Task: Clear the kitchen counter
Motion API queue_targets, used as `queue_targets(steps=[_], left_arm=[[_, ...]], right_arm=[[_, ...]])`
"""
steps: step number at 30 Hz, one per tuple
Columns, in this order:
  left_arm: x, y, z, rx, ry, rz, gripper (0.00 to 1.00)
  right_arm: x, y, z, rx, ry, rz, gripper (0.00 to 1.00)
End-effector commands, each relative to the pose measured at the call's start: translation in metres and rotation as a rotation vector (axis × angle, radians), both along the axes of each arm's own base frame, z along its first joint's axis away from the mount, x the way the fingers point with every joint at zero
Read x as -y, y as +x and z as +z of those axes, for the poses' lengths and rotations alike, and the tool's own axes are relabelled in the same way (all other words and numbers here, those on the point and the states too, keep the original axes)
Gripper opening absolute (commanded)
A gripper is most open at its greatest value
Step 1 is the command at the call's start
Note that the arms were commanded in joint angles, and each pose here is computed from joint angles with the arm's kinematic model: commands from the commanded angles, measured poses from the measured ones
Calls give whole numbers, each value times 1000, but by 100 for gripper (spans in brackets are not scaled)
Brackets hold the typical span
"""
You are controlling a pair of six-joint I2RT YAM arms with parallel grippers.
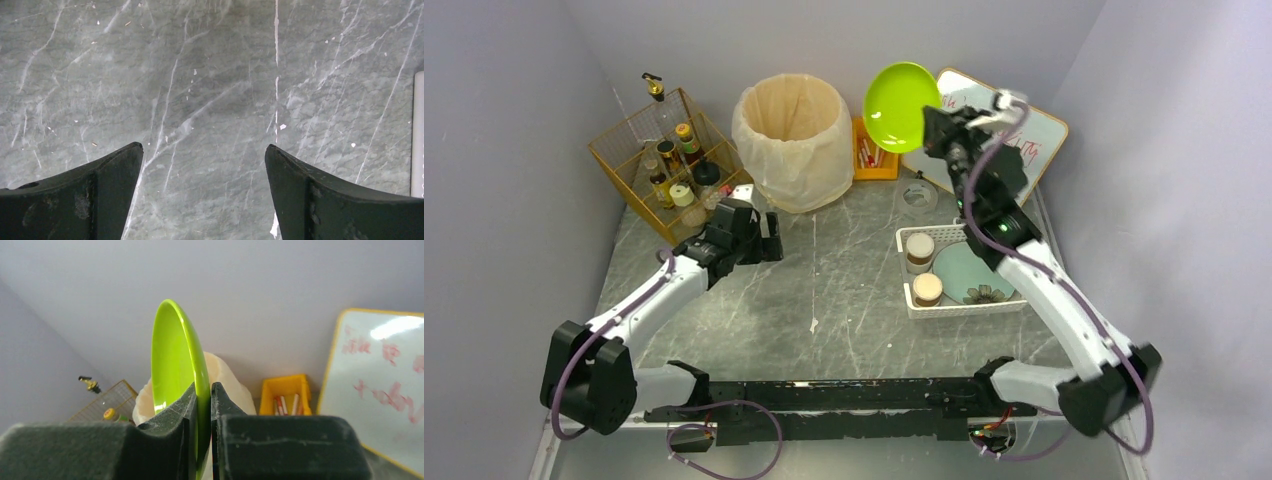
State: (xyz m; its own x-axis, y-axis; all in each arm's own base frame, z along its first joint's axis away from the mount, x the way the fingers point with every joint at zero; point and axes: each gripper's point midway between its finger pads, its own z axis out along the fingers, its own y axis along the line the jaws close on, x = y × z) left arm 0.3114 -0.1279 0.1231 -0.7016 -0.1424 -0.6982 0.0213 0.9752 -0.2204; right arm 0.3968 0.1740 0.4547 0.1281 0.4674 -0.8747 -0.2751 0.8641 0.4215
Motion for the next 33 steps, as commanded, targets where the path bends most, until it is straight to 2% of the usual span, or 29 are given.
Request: queue_targets(steps=[1,8,15,20,26,33], left_arm=[[10,22,26,83,-34,-8,97],[20,35,25,78,-46,-32,97],[26,38,20,60,-54,-49,97],[21,35,18,61,-49,-32,97],[21,34,22,72,-51,-34,97],[22,33,20,67,-55,-40,97]], right_arm=[[60,-22,-40,-120,92,-177,0],[146,-60,-119,-334,150,-454,0],[192,-76,-187,-537,246,-564,0],[209,-85,-227,-642,351,-563,0],[206,-90,-275,-741,481,-544,0],[203,-102,-314,-808,507,-558,0]])
